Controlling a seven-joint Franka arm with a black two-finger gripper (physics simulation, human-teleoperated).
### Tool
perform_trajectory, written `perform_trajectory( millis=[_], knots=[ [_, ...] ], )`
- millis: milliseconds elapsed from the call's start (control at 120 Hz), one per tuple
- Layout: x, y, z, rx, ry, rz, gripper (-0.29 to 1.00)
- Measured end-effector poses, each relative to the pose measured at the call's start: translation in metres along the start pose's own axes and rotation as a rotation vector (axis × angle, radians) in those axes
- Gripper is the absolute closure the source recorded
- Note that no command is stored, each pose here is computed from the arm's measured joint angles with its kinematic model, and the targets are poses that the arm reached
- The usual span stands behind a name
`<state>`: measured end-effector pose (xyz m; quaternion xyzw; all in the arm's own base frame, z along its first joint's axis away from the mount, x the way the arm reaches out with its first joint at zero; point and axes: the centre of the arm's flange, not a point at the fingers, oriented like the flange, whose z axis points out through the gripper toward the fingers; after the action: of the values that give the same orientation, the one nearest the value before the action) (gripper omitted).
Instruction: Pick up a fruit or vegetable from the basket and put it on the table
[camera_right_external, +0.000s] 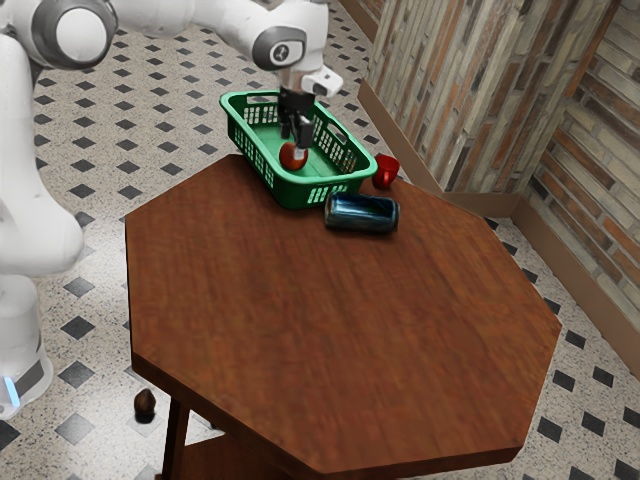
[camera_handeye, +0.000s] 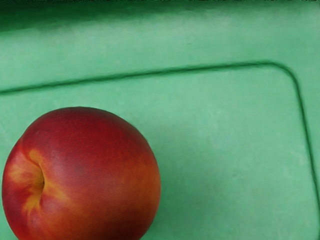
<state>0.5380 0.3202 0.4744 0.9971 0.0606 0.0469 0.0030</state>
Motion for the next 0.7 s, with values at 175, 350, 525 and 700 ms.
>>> perform_trajectory(
  millis=[175,350,525,700],
  knots=[
    [0.0,-0.005,0.006,-0.003,0.002,-0.006,0.02],
    [-0.001,-0.009,0.019,-0.013,-0.028,-0.011,0.02],
    [0.002,-0.01,0.024,-0.004,-0.021,-0.009,0.02],
    [0.002,-0.013,0.024,0.009,-0.016,-0.008,0.02]
  ],
)
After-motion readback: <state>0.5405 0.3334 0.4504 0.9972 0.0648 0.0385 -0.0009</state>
